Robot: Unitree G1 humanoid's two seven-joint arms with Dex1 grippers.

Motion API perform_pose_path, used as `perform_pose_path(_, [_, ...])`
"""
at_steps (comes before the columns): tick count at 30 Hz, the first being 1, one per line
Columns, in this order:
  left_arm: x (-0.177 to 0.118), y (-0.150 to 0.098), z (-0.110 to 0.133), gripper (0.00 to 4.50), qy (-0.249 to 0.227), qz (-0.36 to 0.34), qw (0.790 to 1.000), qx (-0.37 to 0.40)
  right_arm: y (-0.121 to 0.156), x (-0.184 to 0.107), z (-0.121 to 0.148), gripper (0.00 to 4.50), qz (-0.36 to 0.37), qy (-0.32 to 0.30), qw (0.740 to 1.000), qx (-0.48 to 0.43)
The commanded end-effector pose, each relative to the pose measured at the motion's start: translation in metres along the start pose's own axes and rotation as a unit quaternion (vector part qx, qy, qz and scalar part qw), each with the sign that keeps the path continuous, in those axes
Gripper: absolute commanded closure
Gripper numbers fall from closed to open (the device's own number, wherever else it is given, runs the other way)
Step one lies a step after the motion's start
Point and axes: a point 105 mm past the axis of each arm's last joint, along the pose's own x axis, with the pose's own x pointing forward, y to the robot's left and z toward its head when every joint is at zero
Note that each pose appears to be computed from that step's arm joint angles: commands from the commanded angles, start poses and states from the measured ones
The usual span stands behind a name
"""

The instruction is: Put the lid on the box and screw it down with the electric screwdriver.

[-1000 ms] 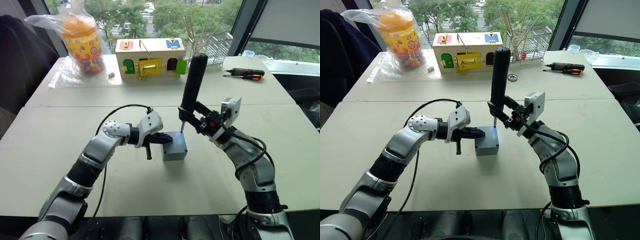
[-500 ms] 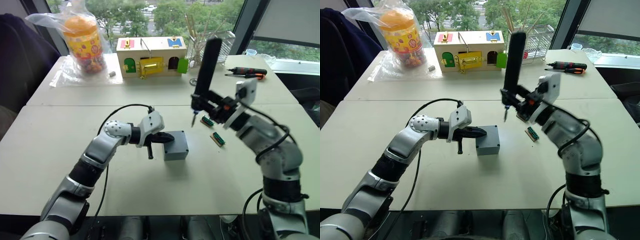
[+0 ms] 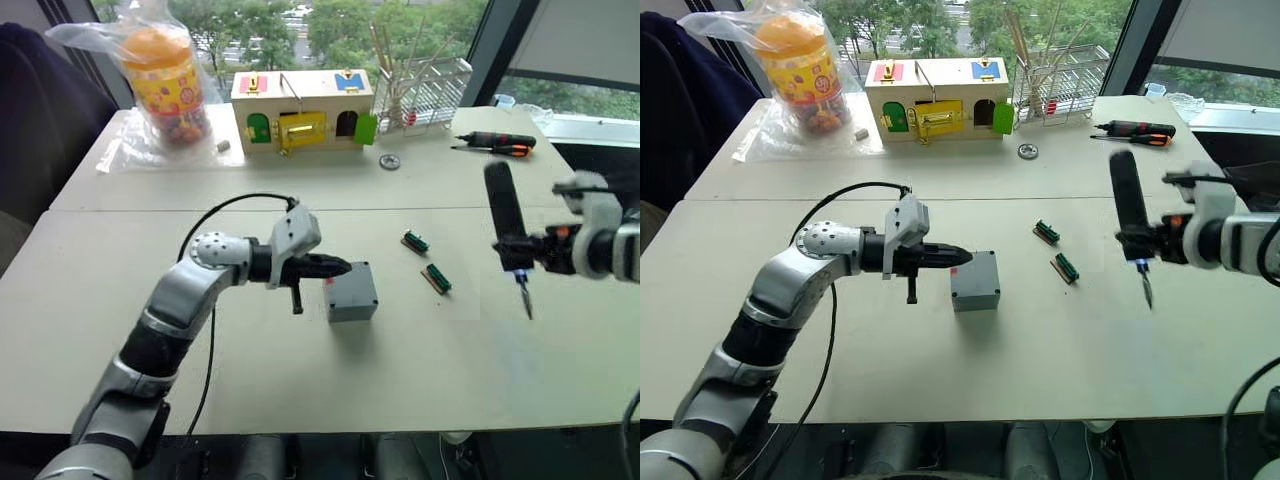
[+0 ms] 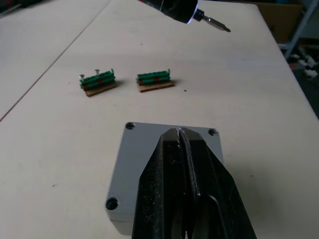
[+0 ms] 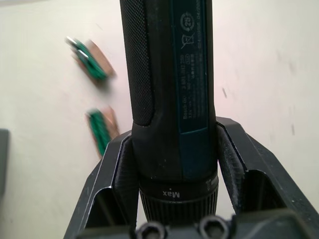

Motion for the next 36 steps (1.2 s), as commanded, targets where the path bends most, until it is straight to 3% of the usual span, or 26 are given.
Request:
perform_pose_path(1, [0.005, -0.027, 0.01, 4.5, -0.005, -0.059, 0.998, 0.02, 0.003, -0.011, 0.006, 2.69, 0.03, 0.006, 1.0, 0.001])
perform_pose_path(6, [0.011, -0.035, 0.004, 4.5, 0.005, -0.057, 0.998, 0.022, -0.004, -0.005, -0.003, 2.69, 0.039, 0.043, 0.998, 0.02])
perform_pose_path(12, [0.011, -0.023, 0.002, 4.5, -0.001, -0.017, 1.0, 0.017, -0.009, 0.004, -0.004, 2.69, 0.035, 0.057, 0.998, 0.013])
perform_pose_path(14, [0.009, -0.018, 0.004, 4.5, -0.006, -0.001, 1.0, 0.016, -0.012, 0.007, -0.004, 1.68, 0.024, 0.057, 0.998, 0.008])
perform_pose_path(15, [0.006, -0.014, 0.005, 4.5, -0.008, 0.008, 1.0, 0.014, -0.012, 0.007, -0.004, 1.48, 0.024, 0.056, 0.998, 0.007])
perform_pose_path(18, [-0.003, 0.002, 0.008, 4.5, -0.019, 0.048, 0.999, 0.01, -0.014, 0.009, -0.001, 0.18, 0.017, 0.046, 0.999, 0.0])
perform_pose_path(22, [-0.024, 0.03, 0.008, 4.5, -0.013, 0.113, 0.993, 0.012, -0.013, -0.001, 0.028, 0.02, 0.001, -0.026, 0.999, -0.047])
perform_pose_path(25, [-0.04, 0.043, -0.002, 4.5, 0.019, 0.139, 0.99, 0.016, 0.009, -0.018, 0.057, 0.02, 0.02, -0.102, 0.982, -0.155])
perform_pose_path(28, [-0.047, 0.046, -0.02, 4.5, 0.069, 0.139, 0.988, 0.022, 0.055, -0.022, 0.057, 0.02, 0.102, -0.137, 0.949, -0.266])
perform_pose_path(30, [-0.046, 0.044, -0.03, 4.5, 0.085, 0.127, 0.988, 0.016, 0.089, -0.015, 0.042, 0.02, 0.163, -0.143, 0.924, -0.316])
perform_pose_path(32, [-0.038, 0.039, -0.041, 4.5, 0.093, 0.104, 0.99, 0.002, 0.127, 0.005, 0.005, 0.02, 0.227, -0.121, 0.889, -0.378])
perform_pose_path(36, [-0.025, 0.032, -0.052, 4.5, 0.107, 0.076, 0.991, -0.002, 0.158, 0.018, -0.024, 0.02, 0.288, -0.123, 0.874, -0.371])
